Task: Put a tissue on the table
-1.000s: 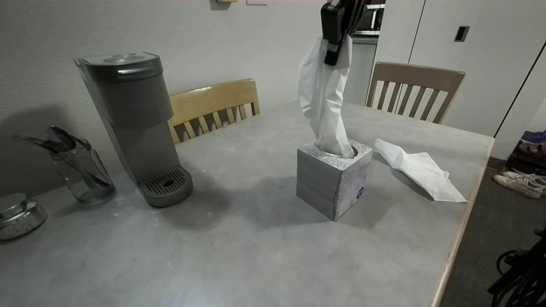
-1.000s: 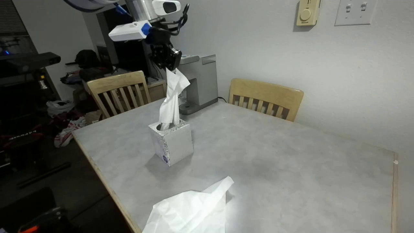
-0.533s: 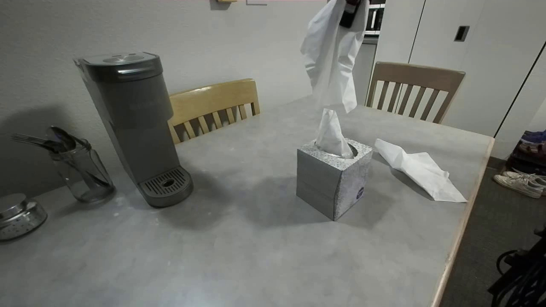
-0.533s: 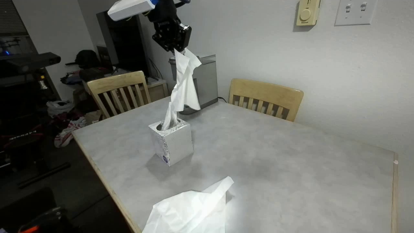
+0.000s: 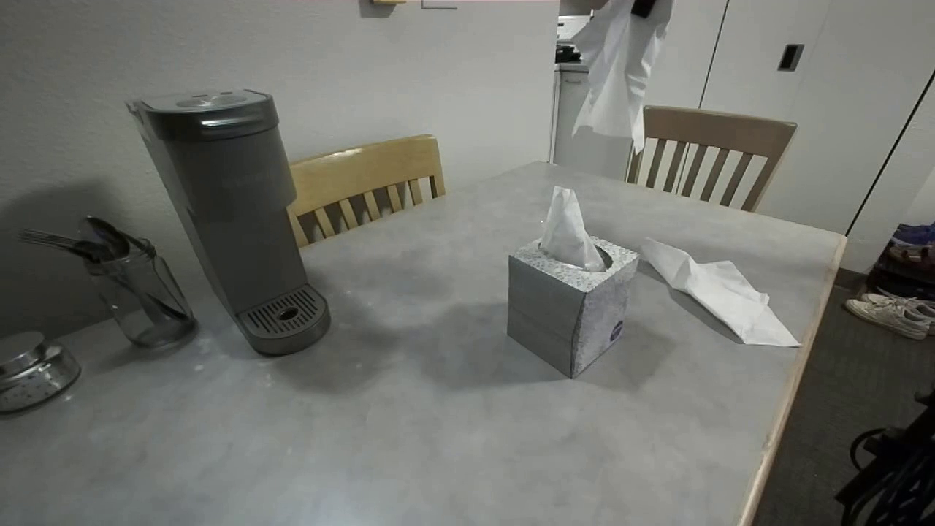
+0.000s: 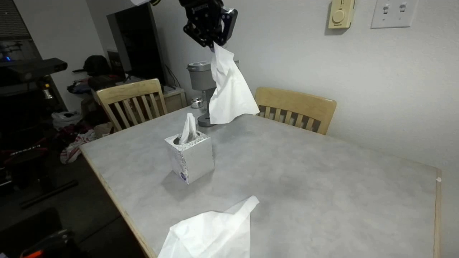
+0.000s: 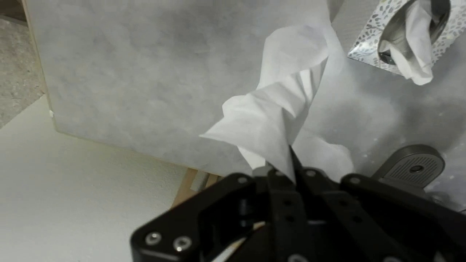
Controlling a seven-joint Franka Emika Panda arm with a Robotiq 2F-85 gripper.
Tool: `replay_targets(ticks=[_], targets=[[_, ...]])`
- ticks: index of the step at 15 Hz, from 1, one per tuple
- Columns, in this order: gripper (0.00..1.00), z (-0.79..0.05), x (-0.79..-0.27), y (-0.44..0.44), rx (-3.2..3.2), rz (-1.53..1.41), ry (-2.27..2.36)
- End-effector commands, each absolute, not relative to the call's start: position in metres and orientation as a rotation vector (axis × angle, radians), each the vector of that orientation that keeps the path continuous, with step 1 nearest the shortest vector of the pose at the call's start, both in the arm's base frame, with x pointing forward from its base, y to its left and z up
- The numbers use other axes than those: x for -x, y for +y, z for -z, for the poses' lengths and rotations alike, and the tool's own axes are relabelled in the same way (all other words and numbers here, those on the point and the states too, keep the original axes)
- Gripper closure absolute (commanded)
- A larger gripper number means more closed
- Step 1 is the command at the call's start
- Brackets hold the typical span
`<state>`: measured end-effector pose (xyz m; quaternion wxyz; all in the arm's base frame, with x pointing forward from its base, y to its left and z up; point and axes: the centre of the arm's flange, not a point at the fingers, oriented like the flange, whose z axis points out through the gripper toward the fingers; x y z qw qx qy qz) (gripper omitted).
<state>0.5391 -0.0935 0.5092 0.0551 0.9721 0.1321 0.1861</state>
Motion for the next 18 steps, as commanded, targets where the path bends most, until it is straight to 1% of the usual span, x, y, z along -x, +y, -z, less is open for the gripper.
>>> replay_targets(ticks=[1, 7, 10, 18], targets=[[1.00, -0.503, -0.527, -0.132, -2.967, -0.589, 0.414], [1.00, -0.484, -0.504, -0.177, -2.966, -0.576, 0.336], [1.00, -0.462, -0.491, -0.191, -2.978, -0.584, 0.296], [1.00, -0.388, -0.461, -0.197, -3.011, -0.603, 0.252]])
